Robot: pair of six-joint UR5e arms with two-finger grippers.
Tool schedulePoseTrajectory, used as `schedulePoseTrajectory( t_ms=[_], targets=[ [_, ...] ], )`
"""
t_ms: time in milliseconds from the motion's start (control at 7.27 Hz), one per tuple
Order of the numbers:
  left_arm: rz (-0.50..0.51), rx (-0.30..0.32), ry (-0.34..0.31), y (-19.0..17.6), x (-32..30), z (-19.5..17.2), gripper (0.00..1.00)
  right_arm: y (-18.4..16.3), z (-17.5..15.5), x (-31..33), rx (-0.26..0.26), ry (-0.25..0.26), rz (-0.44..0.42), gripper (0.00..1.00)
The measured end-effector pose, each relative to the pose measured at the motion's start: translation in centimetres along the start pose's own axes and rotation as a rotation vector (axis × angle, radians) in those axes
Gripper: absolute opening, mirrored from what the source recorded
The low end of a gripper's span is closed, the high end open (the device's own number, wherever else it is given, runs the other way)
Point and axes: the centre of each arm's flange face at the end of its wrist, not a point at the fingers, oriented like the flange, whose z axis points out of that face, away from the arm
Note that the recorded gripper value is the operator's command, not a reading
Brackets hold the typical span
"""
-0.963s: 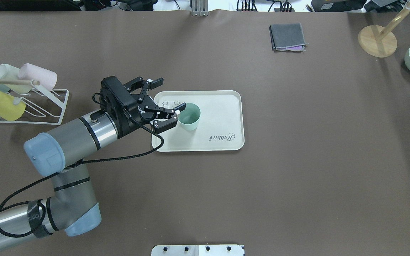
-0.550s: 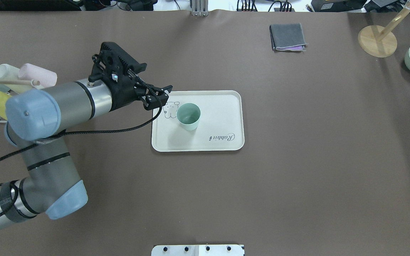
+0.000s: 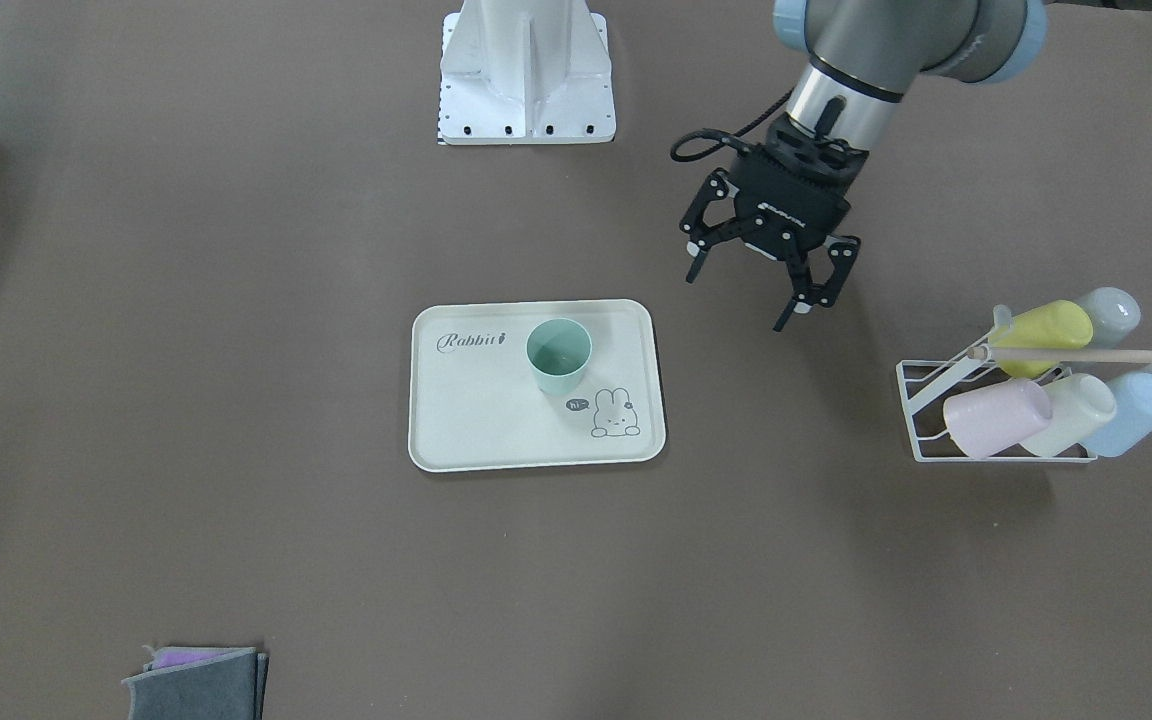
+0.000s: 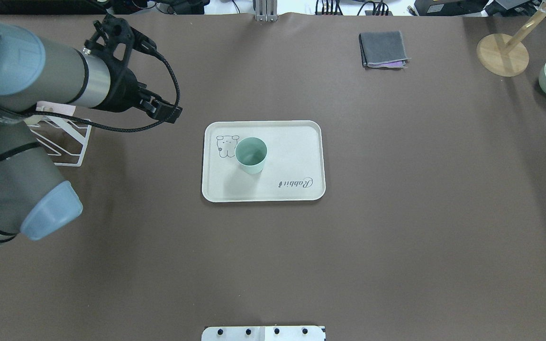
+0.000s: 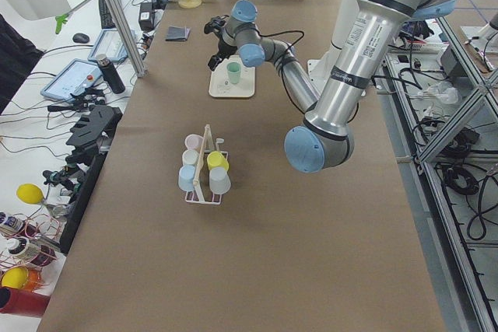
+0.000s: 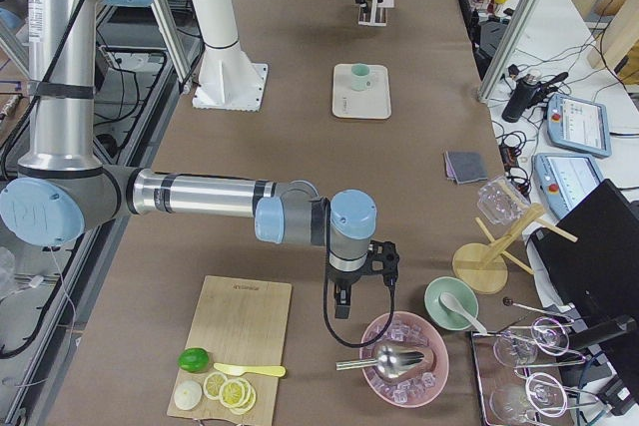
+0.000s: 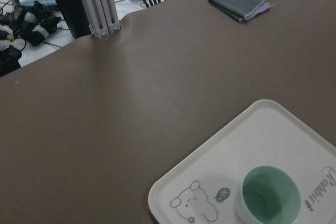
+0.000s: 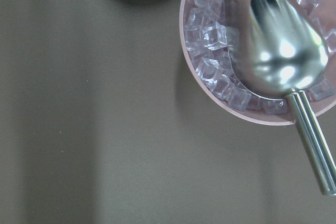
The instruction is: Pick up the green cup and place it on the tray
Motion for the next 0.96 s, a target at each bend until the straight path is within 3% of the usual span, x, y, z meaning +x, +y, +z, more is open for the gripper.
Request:
schedulePoseTrajectory(
  t_ms=[138, 413, 688, 963],
  targets=[
    [-0.054, -0.059, -0.01, -0.5, -2.7, -1.2, 0.99, 0.0, 0.0, 0.0, 0.001, 0.001, 0.0, 1.0],
    [-0.129, -0.071, -0.074, -1.5, -10.5, -4.5, 0.99, 0.0, -0.1, 0.0, 0.002, 0.001, -0.001, 1.0],
    [-0.155, -0.172, -0.104, 1.5, -22.4, -6.4, 0.99, 0.0, -0.1, -0.1, 0.002, 0.001, -0.001, 1.0],
    [-0.358, -0.308, -0.161, 7.9, -33.0, -8.1, 0.99, -0.1, -0.2, -0.1, 0.003, 0.0, 0.0, 1.0]
  ],
)
